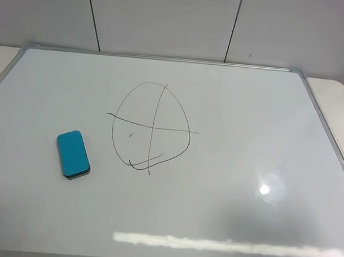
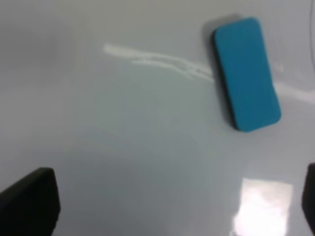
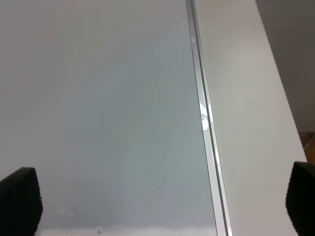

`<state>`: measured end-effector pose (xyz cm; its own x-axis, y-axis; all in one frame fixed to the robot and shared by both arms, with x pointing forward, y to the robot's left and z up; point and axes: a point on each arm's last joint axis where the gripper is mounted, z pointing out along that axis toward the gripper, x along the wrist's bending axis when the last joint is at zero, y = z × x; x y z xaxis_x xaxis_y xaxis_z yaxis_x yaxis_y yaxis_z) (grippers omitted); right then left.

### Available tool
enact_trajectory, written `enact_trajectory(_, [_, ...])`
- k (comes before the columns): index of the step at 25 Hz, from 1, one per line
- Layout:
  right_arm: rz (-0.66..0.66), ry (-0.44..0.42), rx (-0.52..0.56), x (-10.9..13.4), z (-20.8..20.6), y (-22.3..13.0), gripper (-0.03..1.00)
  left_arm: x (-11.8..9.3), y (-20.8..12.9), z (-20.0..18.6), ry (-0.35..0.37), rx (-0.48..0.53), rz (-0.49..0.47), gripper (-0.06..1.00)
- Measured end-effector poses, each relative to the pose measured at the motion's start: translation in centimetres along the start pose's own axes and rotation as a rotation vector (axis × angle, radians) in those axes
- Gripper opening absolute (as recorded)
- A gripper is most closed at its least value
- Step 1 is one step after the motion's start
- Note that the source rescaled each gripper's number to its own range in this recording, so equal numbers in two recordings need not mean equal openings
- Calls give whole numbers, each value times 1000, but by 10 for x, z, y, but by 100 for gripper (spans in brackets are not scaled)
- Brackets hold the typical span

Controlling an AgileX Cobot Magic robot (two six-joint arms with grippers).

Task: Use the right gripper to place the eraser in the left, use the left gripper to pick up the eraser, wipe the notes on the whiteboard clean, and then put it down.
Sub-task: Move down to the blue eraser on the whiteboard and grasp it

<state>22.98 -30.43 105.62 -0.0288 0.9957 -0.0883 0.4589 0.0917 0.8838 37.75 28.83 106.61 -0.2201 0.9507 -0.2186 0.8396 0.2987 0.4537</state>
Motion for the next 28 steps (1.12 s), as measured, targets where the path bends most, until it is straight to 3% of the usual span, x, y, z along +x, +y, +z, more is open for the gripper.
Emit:
enact_trajectory(5, [0,0,0,0,0,0,100,-32,21,43,15,67,-41,100])
enact_trajectory(14, [0,0,0,0,0,0,100,-89,20,104,154,90,-63,100])
enact_trajectory(19, [0,0,0,0,0,0,100,-103,26,130,188,125,-73,100])
enact_trajectory(28, [0,0,0,0,0,0,100,-108,19,164,218,179,-101,100])
